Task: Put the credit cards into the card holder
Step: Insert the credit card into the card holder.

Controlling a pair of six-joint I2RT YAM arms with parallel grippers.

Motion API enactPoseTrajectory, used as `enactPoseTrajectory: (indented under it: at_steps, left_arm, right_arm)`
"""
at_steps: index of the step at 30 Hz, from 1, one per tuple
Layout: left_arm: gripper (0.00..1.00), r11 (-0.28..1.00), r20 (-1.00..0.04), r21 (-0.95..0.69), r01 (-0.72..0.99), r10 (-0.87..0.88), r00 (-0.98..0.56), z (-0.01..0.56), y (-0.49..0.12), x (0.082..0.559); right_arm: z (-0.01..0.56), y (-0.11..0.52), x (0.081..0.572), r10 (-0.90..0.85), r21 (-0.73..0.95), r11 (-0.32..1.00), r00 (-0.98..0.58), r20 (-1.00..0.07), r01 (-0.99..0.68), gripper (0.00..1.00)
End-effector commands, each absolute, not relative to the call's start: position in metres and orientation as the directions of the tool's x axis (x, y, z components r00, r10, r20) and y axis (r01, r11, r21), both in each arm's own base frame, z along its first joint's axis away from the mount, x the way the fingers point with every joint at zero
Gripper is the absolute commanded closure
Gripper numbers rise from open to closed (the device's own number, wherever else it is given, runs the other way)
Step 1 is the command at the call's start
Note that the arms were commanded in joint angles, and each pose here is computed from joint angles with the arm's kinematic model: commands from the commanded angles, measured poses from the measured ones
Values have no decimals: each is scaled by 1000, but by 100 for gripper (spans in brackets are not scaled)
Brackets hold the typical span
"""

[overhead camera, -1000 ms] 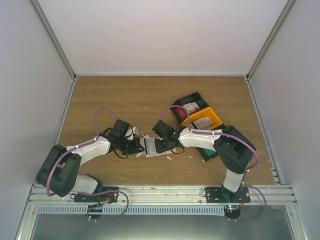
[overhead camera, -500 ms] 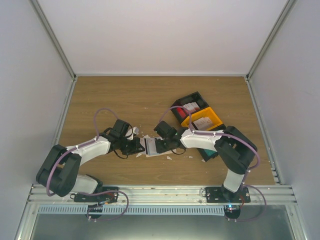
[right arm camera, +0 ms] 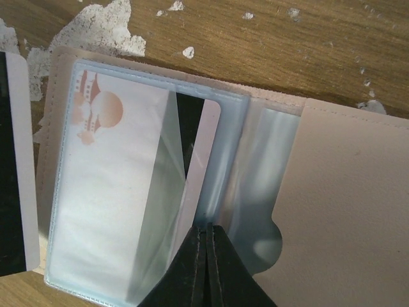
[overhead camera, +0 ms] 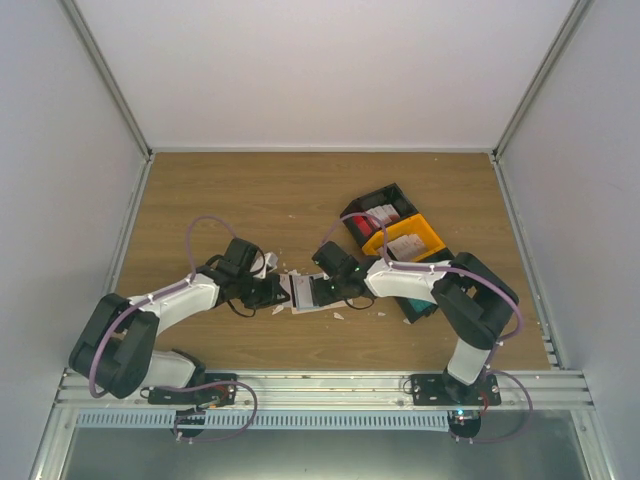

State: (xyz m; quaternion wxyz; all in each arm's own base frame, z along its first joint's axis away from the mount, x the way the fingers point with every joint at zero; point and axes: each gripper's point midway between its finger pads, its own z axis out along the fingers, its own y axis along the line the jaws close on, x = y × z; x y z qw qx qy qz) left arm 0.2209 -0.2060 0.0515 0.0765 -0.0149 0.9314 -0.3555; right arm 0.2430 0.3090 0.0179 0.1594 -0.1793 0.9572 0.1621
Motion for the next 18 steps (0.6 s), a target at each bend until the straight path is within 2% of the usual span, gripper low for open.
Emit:
enactPoseTrajectory:
  at_steps: [1,6,18]
  left_arm:
    - [100,729,-181,-682,59,-90,-979,69,-210,228]
    - [100,742,-193,-669,51,-107,-975,68,-208,232]
    - [100,729,-149,-684,31,-98,-984,49,-212,230]
  right_arm:
    - [-16,281,225,-301,207,912,-920,-253,-355,100]
    - [-18,281,225,-300,211,911,-921,-250,-354,99]
    - [-21,282,224,-297,222,909,-922,-247,-352,99]
